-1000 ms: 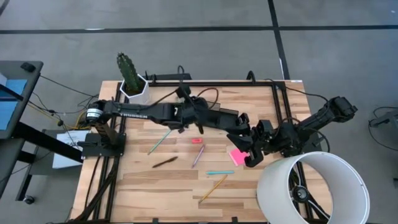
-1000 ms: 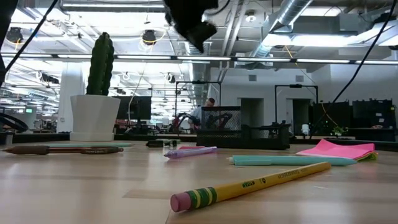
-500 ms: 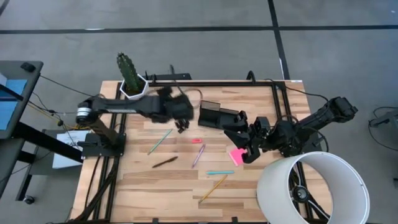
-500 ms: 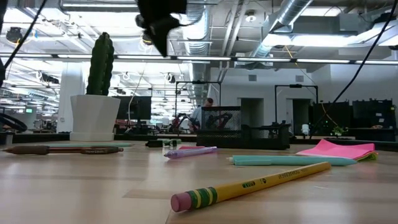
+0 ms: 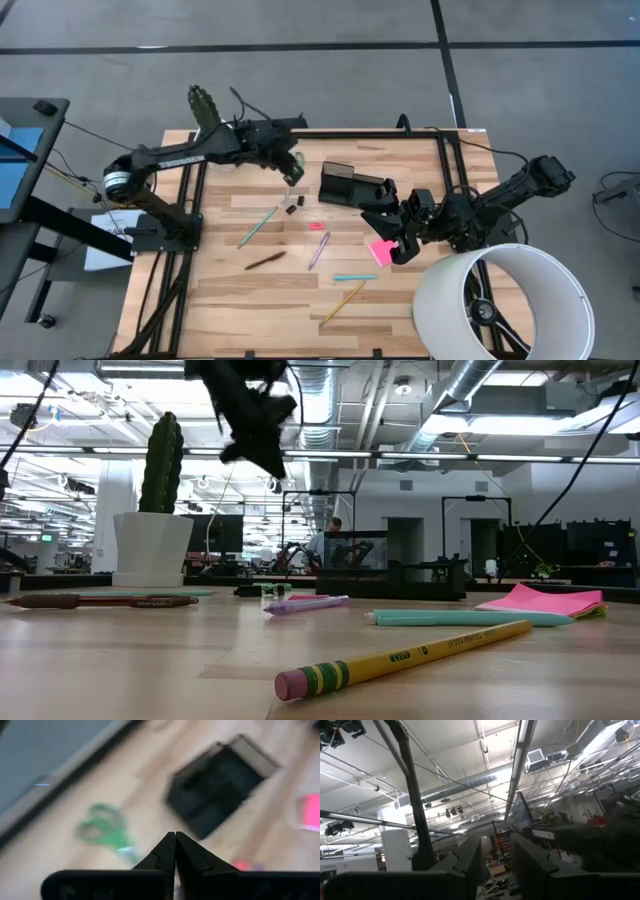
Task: Pick and place office supplies into organizer
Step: Put the green scissors into the black desk organizer
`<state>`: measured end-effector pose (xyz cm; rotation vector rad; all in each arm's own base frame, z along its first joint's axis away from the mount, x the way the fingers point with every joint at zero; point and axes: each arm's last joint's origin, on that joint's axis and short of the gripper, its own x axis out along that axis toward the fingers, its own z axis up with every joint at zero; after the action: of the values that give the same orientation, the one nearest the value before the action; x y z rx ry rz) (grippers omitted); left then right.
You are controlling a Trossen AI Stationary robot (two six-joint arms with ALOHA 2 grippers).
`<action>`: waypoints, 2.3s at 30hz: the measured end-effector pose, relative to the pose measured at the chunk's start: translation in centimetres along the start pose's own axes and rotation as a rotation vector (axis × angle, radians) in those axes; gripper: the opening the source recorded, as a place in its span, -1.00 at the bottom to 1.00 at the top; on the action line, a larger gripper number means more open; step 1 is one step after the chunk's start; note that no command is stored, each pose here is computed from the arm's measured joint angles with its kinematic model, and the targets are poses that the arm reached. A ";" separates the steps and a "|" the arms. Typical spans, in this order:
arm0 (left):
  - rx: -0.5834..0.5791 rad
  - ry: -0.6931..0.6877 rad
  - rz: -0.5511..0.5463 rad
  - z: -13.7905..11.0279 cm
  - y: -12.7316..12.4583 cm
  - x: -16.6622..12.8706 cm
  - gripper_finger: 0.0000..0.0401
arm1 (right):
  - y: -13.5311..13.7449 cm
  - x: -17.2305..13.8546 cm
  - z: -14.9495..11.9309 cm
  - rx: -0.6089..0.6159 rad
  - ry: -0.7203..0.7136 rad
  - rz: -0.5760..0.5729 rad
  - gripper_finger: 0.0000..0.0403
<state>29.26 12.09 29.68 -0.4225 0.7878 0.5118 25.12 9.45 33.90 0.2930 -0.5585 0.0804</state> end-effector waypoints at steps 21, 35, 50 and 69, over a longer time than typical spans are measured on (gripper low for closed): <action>-0.003 0.106 0.177 -1.6 4.1 13.4 -0.17 | 0.6 -0.2 -0.2 0.005 0.020 0.013 -0.51; -0.190 0.114 0.255 -2.0 7.1 15.5 -0.29 | 0.4 -0.2 -0.2 0.003 0.020 0.008 -0.51; -0.246 0.131 0.294 -3.4 7.0 18.4 -0.29 | -0.1 0.0 -0.1 -0.007 0.013 -0.008 -0.51; -0.105 0.226 0.163 -3.7 6.3 18.1 -0.96 | 0.1 0.0 -0.2 0.022 0.016 0.000 -0.51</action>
<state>34.37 20.09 12.66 -0.5217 1.0213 0.6673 25.16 9.59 33.78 0.3133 -0.5420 0.0889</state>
